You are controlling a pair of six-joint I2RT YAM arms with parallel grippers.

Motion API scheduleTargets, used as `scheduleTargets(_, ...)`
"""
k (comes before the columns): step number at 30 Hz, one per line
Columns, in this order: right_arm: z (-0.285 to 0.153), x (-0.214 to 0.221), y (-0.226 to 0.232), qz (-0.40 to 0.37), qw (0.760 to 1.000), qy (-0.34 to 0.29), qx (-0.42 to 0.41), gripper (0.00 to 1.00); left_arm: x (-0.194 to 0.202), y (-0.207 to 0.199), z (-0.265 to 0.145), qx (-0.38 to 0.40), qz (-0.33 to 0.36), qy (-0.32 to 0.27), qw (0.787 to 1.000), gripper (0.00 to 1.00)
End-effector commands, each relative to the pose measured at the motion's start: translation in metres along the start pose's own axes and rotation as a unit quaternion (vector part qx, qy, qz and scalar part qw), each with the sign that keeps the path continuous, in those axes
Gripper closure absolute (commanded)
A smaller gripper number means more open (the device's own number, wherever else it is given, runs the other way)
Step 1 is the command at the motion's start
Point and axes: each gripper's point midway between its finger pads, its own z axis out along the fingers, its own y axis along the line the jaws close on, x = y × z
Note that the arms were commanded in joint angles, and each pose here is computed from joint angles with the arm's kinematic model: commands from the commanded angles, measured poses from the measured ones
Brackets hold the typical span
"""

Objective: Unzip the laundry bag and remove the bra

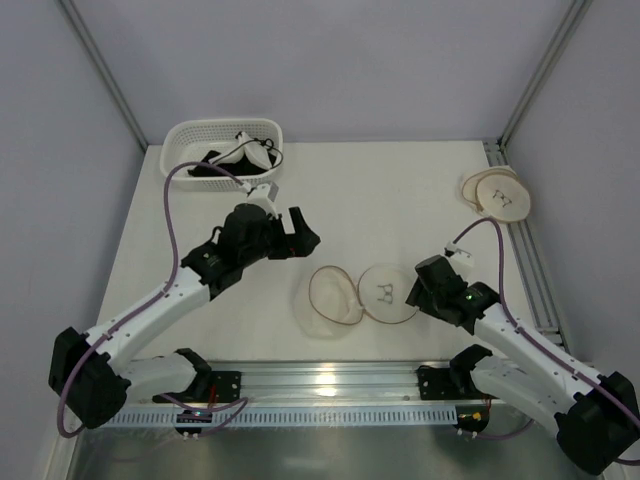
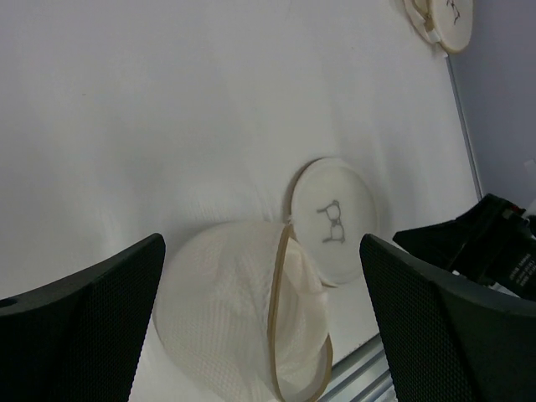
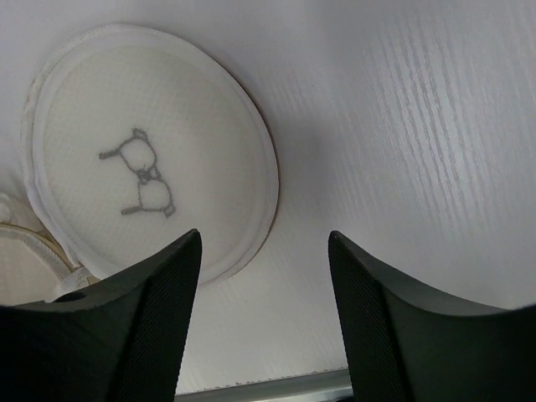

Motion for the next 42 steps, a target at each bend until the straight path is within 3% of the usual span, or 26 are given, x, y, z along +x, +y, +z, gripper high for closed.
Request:
scheduleTargets(1,0.012,-0.012,0.012,0.045,0.999,-0.026,-0.005,0.37,-0.007,-0.012,-0.027,0.030,-0.012,-0.029,0.999,0.01)
scheduleTargets(8,0.033,0.000,0.020,0.033,0.999,0.011,0.009,0.45,-0.004,-0.010,-0.067,0.049,-0.032,-0.051,0.997,0.01)
scheduleTargets(16,0.040,0.002,0.019,0.045,0.999,0.012,0.020,0.52,0.003,-0.005,-0.090,0.047,-0.036,-0.046,0.997,0.01)
scheduleTargets(19,0.046,0.011,0.015,0.049,0.998,0.022,0.029,0.65,0.006,-0.002,-0.094,0.045,-0.042,-0.047,0.997,0.01)
scheduleTargets(21,0.049,0.015,0.012,0.052,0.998,0.027,0.032,0.65,0.006,-0.003,-0.099,0.048,-0.045,-0.050,0.997,0.01)
scheduleTargets(24,0.052,0.020,0.009,0.052,0.997,0.035,0.037,0.58,0.004,-0.003,-0.107,0.049,-0.048,-0.055,0.996,0.01)
scheduleTargets(29,0.047,0.018,0.007,0.056,0.997,0.027,0.036,0.35,0.000,-0.006,-0.117,0.057,-0.049,-0.063,0.995,0.00)
scheduleTargets(35,0.027,-0.008,0.015,0.066,0.998,-0.024,-0.001,0.33,0.005,-0.002,-0.115,0.048,-0.047,-0.053,0.996,0.01)
scheduleTargets(42,0.006,-0.024,-0.008,0.067,0.995,-0.050,0.054,0.33,0.004,-0.002,-0.115,0.049,-0.047,-0.057,0.996,0.01)
